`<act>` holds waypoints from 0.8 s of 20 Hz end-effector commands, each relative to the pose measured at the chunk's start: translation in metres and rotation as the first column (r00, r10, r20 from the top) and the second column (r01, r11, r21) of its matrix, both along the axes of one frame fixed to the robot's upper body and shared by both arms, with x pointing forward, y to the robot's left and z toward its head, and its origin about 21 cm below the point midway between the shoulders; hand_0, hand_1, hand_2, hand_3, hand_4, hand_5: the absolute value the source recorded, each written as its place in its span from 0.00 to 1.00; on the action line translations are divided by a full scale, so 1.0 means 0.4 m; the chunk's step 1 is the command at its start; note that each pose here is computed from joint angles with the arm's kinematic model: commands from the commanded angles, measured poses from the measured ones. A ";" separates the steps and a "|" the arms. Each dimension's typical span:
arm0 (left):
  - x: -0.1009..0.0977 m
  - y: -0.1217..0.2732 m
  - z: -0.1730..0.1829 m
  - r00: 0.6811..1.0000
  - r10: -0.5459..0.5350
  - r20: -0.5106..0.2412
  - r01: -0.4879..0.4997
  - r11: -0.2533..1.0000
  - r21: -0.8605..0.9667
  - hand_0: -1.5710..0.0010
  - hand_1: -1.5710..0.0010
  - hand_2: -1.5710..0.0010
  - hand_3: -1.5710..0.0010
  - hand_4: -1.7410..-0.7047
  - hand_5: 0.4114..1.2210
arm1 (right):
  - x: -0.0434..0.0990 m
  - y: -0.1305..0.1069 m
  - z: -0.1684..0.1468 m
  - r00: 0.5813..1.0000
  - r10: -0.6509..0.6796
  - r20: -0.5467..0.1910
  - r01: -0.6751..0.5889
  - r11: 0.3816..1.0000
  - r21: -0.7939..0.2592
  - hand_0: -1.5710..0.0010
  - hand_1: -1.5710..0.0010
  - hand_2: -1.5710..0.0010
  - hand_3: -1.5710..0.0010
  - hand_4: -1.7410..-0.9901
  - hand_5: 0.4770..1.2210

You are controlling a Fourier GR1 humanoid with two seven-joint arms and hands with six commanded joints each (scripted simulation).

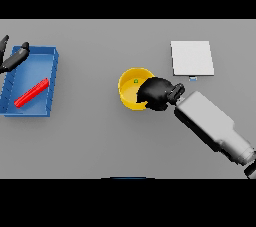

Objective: Pick up the red beaker and tilt it to pour out 1 green nut into yellow bowl. Pick up the yellow bowl and place it on the metallic measuring scale.

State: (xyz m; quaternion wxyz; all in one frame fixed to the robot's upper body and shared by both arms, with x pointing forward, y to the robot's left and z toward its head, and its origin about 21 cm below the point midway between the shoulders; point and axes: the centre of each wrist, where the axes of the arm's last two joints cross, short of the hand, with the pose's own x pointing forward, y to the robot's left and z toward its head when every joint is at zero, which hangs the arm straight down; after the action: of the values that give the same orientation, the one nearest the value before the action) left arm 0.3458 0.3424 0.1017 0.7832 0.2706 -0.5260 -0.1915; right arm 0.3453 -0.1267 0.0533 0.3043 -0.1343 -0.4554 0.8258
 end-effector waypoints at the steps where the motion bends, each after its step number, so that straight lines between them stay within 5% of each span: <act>1: -0.005 -0.002 0.001 1.000 0.001 0.004 -0.001 1.000 -0.005 1.00 1.00 1.00 1.00 0.99 0.35 | 0.001 -0.003 0.005 1.000 -0.004 -0.005 0.004 1.000 0.015 0.04 0.04 0.16 0.18 0.03 0.98; 8: -0.007 -0.002 -0.005 1.000 0.006 -0.004 -0.006 1.000 -0.006 1.00 1.00 1.00 1.00 0.98 0.35 | 0.008 -0.039 0.097 0.999 -0.053 0.012 0.052 0.997 0.059 0.01 0.01 0.10 0.20 0.01 1.00; 16: -0.008 -0.010 0.000 1.000 0.006 -0.001 -0.006 1.000 0.000 1.00 1.00 1.00 1.00 0.98 0.34 | 0.030 -0.103 0.166 0.982 -0.152 0.112 0.142 0.986 0.089 0.01 0.00 0.03 0.26 0.00 1.00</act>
State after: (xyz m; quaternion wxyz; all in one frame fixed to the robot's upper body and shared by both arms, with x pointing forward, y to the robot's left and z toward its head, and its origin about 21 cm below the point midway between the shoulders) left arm 0.3426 0.3387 0.1021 0.7838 0.2724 -0.5250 -0.1894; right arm 0.3575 -0.1677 0.1197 0.3423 -0.2046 -0.4941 0.7726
